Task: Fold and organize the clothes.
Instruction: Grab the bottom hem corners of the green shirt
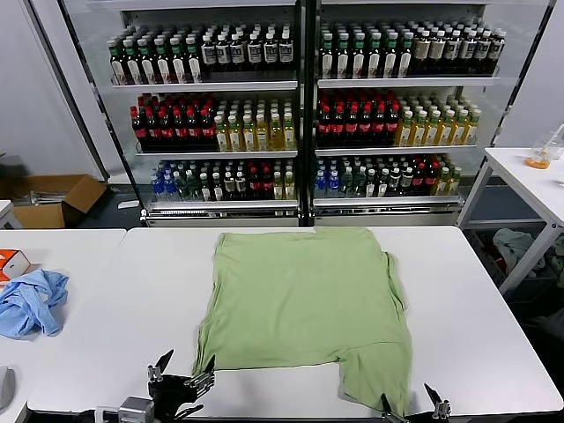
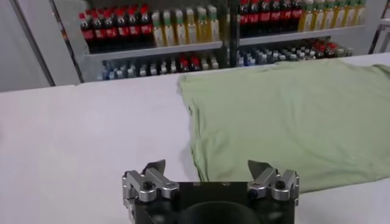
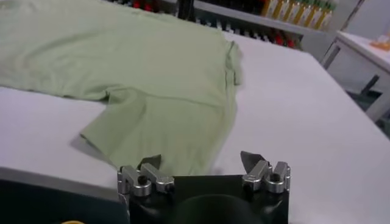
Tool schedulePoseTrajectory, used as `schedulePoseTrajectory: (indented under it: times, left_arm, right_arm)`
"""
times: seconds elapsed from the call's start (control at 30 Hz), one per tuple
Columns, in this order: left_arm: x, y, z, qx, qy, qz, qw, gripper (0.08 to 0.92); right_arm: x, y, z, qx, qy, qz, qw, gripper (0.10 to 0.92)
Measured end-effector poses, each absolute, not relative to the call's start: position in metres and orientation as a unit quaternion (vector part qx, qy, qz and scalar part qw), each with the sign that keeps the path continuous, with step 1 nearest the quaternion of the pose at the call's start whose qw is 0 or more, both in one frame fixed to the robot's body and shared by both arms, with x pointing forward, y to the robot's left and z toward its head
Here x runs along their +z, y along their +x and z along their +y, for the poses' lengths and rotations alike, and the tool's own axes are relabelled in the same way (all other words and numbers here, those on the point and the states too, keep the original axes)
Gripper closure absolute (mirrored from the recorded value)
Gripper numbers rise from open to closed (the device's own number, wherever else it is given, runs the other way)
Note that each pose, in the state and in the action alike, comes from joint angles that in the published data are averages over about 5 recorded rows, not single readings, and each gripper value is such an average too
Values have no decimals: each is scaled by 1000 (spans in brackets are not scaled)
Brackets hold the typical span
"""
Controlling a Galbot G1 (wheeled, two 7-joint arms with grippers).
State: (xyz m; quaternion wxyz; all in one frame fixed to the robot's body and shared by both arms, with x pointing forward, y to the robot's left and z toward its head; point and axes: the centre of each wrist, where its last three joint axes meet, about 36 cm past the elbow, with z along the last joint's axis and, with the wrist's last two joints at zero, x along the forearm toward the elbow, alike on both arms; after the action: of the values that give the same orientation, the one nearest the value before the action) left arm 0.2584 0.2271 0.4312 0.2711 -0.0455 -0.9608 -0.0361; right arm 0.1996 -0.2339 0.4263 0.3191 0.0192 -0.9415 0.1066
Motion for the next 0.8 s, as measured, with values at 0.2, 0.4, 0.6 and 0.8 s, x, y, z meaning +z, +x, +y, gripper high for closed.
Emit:
schedulePoseTrajectory:
  times: [0.2, 0.4, 0.6, 0.8]
  left_arm:
    - [420, 266, 225, -32, -49, -958, 282, 177]
    - [409, 271, 223, -30, -51, -954, 294, 204]
    - [399, 273, 224, -27, -52, -951, 304, 364]
    - [396, 273, 225, -22, -52, -949, 309, 537]
  right_arm:
    - [425, 200, -233, 101, 21, -939, 329, 200]
    - [425, 199, -232, 95, 26, -936, 337, 243]
    - [425, 198, -232, 92, 31, -934, 343, 411]
    - [427, 197, -233, 89, 36, -934, 345, 584]
